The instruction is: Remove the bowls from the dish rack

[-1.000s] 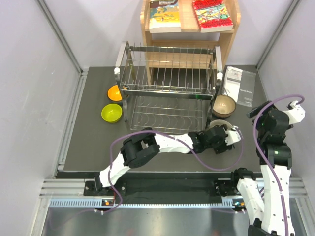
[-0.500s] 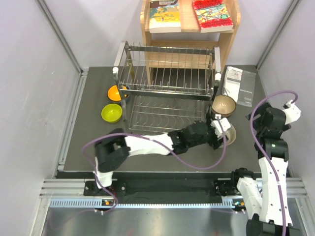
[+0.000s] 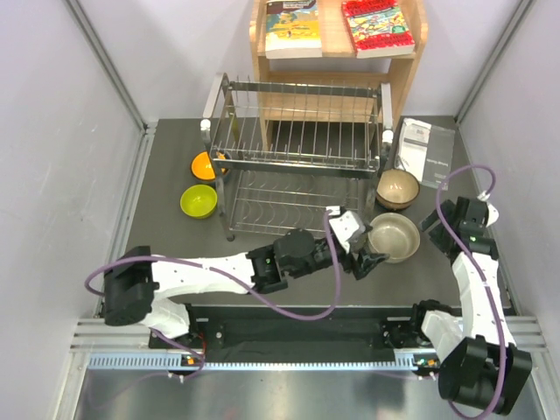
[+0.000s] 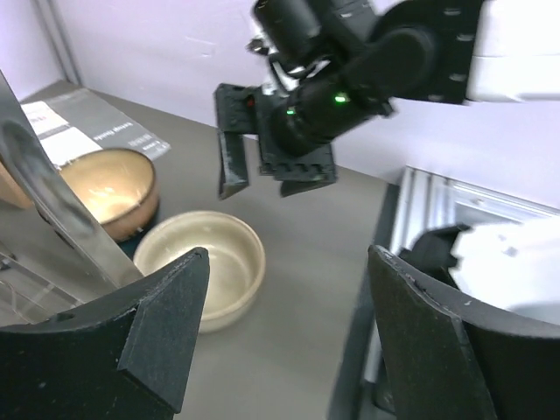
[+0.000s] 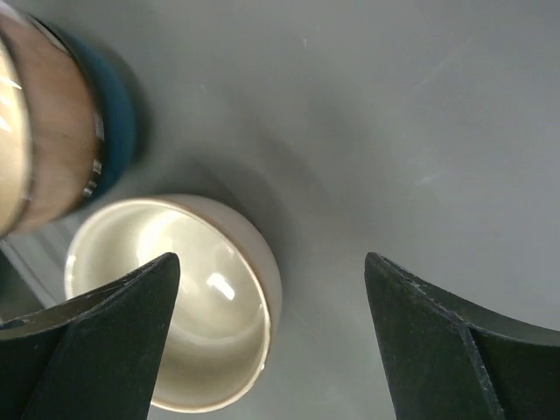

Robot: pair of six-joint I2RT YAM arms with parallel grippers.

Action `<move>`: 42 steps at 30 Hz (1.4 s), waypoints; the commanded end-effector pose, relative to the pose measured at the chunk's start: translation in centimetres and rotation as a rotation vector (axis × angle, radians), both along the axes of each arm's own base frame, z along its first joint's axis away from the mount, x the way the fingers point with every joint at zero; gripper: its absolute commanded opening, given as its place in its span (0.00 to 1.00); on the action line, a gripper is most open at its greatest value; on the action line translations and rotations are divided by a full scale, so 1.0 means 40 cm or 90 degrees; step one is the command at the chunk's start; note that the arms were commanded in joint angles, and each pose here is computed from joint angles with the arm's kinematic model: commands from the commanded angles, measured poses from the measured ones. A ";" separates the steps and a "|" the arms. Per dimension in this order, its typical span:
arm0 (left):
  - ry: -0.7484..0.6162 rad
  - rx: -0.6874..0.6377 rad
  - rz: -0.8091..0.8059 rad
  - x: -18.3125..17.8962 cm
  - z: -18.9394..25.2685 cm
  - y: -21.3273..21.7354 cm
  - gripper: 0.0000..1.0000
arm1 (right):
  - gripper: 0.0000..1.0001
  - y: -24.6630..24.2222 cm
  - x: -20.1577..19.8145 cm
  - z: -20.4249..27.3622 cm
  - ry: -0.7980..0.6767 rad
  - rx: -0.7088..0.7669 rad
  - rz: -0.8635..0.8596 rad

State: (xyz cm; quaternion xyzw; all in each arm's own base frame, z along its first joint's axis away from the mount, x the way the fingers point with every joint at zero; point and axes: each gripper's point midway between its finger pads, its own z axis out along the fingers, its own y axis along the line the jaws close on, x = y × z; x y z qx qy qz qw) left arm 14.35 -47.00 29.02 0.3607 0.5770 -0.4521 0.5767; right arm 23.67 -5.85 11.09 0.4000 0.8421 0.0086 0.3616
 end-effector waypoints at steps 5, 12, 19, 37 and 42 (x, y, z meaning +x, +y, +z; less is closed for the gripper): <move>0.055 -0.050 0.060 -0.007 -0.002 0.108 0.77 | 0.75 0.020 0.032 -0.051 0.000 0.042 0.026; 0.084 -0.028 0.093 0.001 -0.073 0.155 0.76 | 0.68 0.027 0.040 -0.084 0.021 0.061 0.028; 0.098 -0.012 0.113 0.004 -0.118 0.183 0.76 | 0.68 0.029 0.032 -0.124 0.038 0.065 0.030; 0.116 0.022 0.150 0.016 -0.186 0.220 0.75 | 0.39 0.024 0.076 -0.165 0.034 0.084 0.014; 0.122 0.032 0.156 0.016 -0.206 0.225 0.75 | 0.39 0.020 0.092 -0.166 0.030 0.085 0.013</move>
